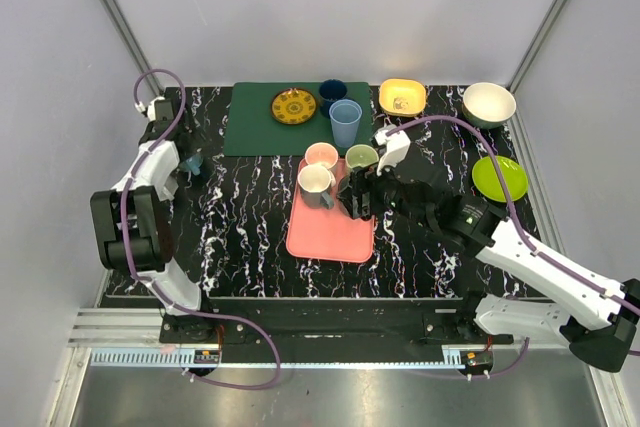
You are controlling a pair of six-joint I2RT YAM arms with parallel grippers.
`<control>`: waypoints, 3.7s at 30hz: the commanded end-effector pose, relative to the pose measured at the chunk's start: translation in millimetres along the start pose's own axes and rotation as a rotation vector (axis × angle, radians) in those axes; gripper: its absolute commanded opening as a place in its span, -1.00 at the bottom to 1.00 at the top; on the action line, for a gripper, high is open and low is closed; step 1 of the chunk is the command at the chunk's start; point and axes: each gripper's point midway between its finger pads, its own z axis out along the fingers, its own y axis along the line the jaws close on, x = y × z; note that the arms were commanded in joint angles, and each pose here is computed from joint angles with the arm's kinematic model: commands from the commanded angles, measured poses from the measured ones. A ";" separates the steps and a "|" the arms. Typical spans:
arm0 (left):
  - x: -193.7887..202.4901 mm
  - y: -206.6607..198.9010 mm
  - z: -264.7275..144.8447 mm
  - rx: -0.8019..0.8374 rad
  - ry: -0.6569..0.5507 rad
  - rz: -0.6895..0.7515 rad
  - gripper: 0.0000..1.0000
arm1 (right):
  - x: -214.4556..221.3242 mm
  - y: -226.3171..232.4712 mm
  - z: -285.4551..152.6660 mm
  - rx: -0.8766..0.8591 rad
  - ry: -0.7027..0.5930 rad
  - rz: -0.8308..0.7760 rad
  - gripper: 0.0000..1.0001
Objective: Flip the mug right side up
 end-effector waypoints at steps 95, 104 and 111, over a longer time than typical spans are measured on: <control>77.2 -121.6 -459.2 1.768 0.038 -0.239 -1.00 | -117.7 134.9 25.0 -1.036 -0.151 0.550 -0.31; 75.8 -122.6 -441.5 1.665 0.013 -0.248 -0.61 | -109.7 142.2 3.1 -1.112 -0.108 0.460 -1.00; 71.8 -119.2 -415.6 1.476 -0.056 -0.176 0.52 | -98.0 111.5 -7.5 -0.814 -0.119 0.299 -1.00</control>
